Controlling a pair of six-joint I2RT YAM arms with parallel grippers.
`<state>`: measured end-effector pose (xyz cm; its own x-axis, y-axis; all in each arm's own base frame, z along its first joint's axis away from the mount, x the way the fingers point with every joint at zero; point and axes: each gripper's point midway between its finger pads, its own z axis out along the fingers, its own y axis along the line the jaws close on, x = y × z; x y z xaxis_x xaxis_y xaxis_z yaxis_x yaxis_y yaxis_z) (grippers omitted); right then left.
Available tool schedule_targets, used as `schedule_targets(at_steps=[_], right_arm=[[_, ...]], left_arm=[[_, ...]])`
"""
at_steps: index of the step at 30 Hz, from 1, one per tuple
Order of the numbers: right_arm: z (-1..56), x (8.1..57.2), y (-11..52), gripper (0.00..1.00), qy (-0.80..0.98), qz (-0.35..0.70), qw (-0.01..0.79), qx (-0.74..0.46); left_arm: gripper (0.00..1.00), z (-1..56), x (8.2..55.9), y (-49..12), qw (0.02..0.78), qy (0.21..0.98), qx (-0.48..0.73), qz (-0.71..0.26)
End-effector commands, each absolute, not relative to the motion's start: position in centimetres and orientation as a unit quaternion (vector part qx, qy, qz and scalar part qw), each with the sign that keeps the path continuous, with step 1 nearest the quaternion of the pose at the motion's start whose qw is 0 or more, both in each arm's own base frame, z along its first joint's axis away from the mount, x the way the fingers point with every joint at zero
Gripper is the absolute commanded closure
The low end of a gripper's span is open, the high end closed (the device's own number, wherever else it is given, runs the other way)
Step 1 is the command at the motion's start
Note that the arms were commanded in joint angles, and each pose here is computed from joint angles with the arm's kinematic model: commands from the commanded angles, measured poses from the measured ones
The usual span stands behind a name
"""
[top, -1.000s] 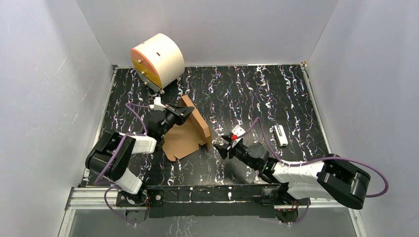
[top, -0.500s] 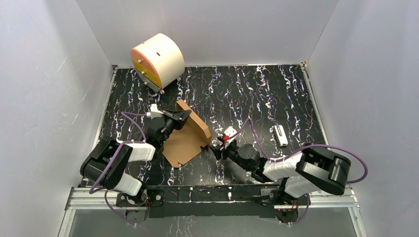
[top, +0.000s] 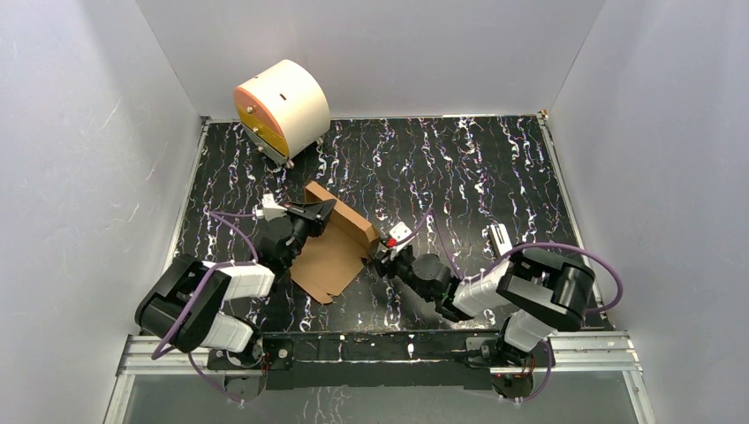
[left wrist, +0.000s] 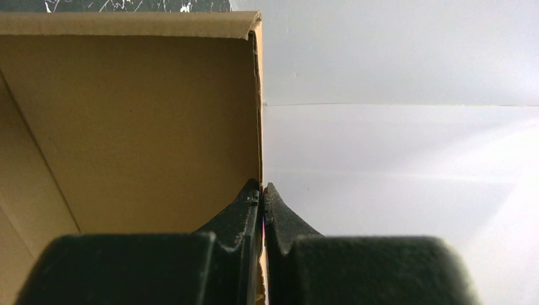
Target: Fold the paper box
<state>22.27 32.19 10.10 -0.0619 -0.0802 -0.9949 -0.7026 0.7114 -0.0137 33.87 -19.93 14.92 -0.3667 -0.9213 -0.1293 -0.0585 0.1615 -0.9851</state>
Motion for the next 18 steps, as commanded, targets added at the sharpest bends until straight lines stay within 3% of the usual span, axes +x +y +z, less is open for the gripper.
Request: schedule_targets(at_steps=[1, 18], right_arm=[[13.3, 24.0, 33.1, 0.46, 0.645, 0.244, 0.676, -0.259], [15.6, 27.5, 34.7, 0.50, 0.620, 0.227, 0.707, -0.252]], left_arm=[[0.99, 16.1, 33.1, -19.9, 0.422, 0.627, -0.378, -0.535], [0.99, 16.3, 30.8, -20.1, 0.430, 0.616, -0.383, -0.538]])
